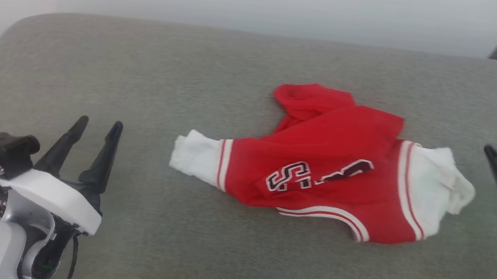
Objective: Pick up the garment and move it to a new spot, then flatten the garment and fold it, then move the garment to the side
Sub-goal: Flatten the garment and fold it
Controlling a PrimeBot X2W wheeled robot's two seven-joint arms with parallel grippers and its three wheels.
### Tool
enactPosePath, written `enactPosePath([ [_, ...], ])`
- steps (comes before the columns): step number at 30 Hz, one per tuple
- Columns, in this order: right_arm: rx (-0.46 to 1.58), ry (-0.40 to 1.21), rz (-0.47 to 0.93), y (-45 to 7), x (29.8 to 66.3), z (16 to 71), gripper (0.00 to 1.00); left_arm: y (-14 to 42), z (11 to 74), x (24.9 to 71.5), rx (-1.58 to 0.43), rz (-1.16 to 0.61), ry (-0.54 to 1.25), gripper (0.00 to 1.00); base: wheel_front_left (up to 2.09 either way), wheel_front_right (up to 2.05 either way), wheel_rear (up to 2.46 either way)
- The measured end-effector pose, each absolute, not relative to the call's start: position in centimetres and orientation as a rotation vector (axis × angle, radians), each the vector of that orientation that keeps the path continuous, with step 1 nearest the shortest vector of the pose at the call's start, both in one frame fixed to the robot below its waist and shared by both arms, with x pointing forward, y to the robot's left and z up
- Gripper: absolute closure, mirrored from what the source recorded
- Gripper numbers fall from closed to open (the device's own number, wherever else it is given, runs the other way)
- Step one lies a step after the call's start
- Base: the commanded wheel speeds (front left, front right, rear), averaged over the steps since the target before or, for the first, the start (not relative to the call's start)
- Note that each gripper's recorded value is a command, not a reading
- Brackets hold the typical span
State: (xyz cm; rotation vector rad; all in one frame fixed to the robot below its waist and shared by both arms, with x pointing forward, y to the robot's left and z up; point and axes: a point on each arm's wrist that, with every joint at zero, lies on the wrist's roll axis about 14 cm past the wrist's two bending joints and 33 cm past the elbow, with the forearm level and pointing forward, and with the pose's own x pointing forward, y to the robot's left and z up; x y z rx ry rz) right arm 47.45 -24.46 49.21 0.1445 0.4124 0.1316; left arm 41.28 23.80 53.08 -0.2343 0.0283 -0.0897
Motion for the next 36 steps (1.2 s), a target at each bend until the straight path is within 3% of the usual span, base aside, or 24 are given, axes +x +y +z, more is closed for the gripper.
enactPosePath([
  [6,0.146,0.157,0.09,-25.8,45.9,53.7,0.0,21.0,52.8,42.9,-0.214,-0.186,0.11,0.0,0.0,0.0,0.0],
  [13,0.143,-0.008,0.015,-27.4,43.5,55.2,0.0,17.8,51.0,44.5,-0.204,-0.279,0.225,0.0,0.0,0.0,0.0],
  [21,0.124,-0.091,-0.059,-28.7,41.8,54.9,0.0,16.0,45.7,44.9,-0.172,-0.307,0.464,0.0,0.0,0.0,0.0],
  [32,0.149,-0.066,-0.079,-28.6,41.3,53.1,0.0,15.7,41.3,45.3,-0.108,-0.294,0.669,0.0,0.0,0.0,0.0],
  [33,0.152,-0.063,-0.078,-28.5,41.4,53.0,0.0,15.5,41.0,45.3,-0.114,-0.301,0.684,0.41,0.0,0.0,0.0],
  [34,0.152,-0.064,-0.078,-28.5,41.5,53.0,0.0,15.4,40.9,45.5,-0.118,-0.303,0.69,1.0,0.0,0.0,0.0],
  [36,0.153,-0.057,-0.081,-28.6,41.5,52.7,0.0,15.4,40.8,45.9,-0.13,-0.301,0.712,1.0,0.0,0.0,0.0],
])
